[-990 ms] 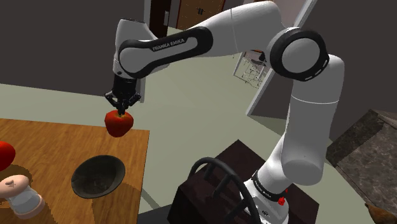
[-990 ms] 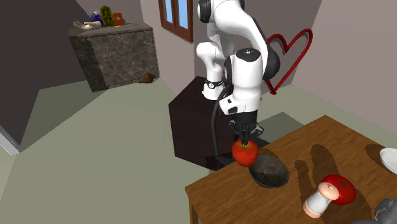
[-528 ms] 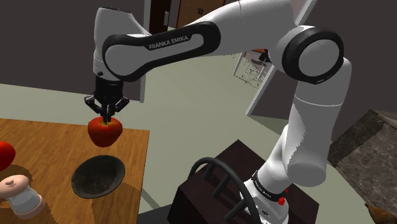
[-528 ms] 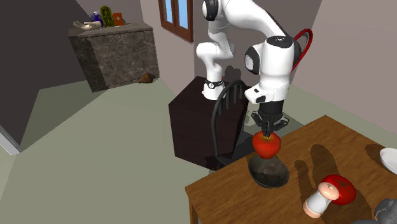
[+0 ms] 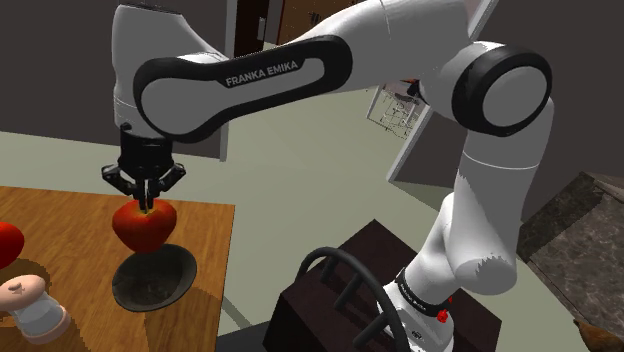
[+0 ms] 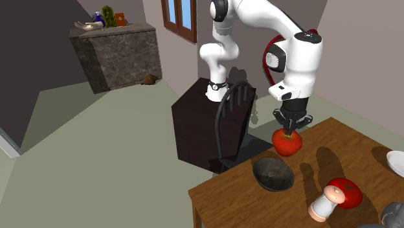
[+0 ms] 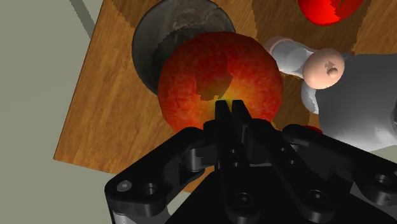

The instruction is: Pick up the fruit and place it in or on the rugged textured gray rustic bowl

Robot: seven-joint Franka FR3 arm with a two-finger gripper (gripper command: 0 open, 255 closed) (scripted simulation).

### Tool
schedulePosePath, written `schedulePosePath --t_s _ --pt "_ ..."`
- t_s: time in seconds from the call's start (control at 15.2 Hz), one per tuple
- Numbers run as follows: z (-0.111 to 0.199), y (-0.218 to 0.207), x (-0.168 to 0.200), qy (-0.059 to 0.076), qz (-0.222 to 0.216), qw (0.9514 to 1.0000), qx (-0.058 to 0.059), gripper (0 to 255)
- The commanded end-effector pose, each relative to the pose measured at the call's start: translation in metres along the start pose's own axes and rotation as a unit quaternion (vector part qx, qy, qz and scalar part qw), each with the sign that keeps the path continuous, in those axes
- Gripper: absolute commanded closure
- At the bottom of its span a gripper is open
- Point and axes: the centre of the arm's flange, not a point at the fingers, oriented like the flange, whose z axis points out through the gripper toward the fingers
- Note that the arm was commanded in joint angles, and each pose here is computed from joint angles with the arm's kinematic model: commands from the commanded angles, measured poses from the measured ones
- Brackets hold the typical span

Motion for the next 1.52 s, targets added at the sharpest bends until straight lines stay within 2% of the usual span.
schedulePosePath --t_s 0.0,1.45 --pt "0.010 0.000 0.000 0.000 0.000 1.0000 0.000 255" --pt "0.129 0.016 0.003 0.000 0.000 1.0000 0.000 255"
